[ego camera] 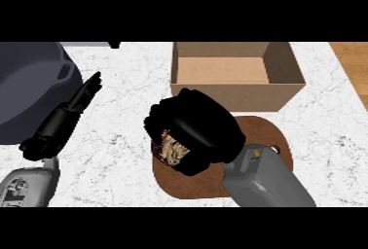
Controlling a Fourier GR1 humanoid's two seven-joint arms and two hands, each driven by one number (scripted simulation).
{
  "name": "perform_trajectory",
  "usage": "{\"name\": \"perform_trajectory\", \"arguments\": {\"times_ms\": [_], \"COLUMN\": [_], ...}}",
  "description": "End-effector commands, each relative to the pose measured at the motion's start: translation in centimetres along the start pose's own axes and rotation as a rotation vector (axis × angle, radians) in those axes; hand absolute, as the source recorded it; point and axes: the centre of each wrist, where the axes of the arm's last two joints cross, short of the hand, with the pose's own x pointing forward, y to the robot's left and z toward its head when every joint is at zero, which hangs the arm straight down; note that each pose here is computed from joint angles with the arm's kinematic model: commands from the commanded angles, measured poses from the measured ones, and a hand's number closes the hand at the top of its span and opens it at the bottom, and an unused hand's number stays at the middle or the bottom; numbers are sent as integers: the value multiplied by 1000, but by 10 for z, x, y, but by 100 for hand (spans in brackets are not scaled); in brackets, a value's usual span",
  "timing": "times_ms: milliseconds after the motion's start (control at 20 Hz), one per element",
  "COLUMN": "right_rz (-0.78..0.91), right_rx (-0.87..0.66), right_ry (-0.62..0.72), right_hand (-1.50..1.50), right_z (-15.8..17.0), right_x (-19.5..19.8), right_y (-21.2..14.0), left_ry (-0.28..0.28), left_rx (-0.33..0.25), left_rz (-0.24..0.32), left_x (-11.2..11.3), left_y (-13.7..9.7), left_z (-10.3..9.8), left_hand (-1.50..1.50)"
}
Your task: Pick the cupcake from the cutting board and place it in the cardboard box
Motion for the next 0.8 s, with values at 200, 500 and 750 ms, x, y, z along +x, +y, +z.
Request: {"name": "perform_trajectory", "arguments": {"times_ms": [200,500,750], "right_rz": [-62,66,118], "right_rx": [-159,-145,78], "right_ry": [253,333,415], "right_hand": [150,150,150], "right_z": [-30,-41,-52], "right_x": [-46,-114,-139], "right_y": [-51,-83,-94], "left_ry": [-12,-28,-15], "left_rx": [-17,-22,-32], "left_rz": [4,9,9], "left_x": [1,15,4], "left_y": [-6,-23,-1], "left_z": [6,1,-8], "left_hand": [0,0,0]}}
